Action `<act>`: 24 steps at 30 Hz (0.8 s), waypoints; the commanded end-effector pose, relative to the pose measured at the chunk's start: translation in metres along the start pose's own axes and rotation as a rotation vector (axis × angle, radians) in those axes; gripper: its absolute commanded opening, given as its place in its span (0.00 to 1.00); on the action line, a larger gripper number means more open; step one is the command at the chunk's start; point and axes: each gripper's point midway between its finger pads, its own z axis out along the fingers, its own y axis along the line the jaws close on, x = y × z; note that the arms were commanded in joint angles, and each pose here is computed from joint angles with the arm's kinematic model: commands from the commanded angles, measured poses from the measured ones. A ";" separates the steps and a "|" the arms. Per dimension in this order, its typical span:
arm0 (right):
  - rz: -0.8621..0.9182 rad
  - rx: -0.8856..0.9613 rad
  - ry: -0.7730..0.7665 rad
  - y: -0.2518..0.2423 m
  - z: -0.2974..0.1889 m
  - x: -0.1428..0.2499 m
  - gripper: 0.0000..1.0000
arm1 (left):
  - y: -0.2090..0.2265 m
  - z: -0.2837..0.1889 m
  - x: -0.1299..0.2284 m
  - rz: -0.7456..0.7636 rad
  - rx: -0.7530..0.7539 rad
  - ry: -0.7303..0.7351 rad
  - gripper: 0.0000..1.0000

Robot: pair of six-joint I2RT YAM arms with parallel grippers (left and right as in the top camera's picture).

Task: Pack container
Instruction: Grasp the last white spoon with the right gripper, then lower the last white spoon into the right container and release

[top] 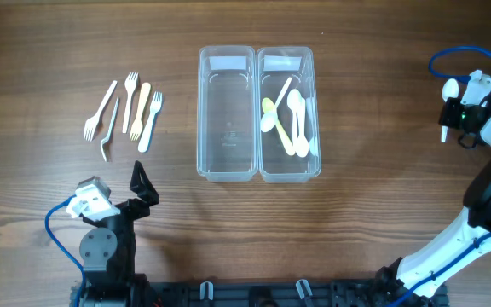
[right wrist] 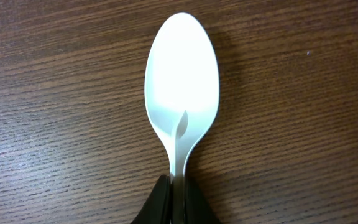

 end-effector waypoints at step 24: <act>-0.185 -0.537 -0.121 0.300 -0.165 -0.057 0.04 | 0.003 0.000 0.000 0.015 -0.015 -0.008 1.00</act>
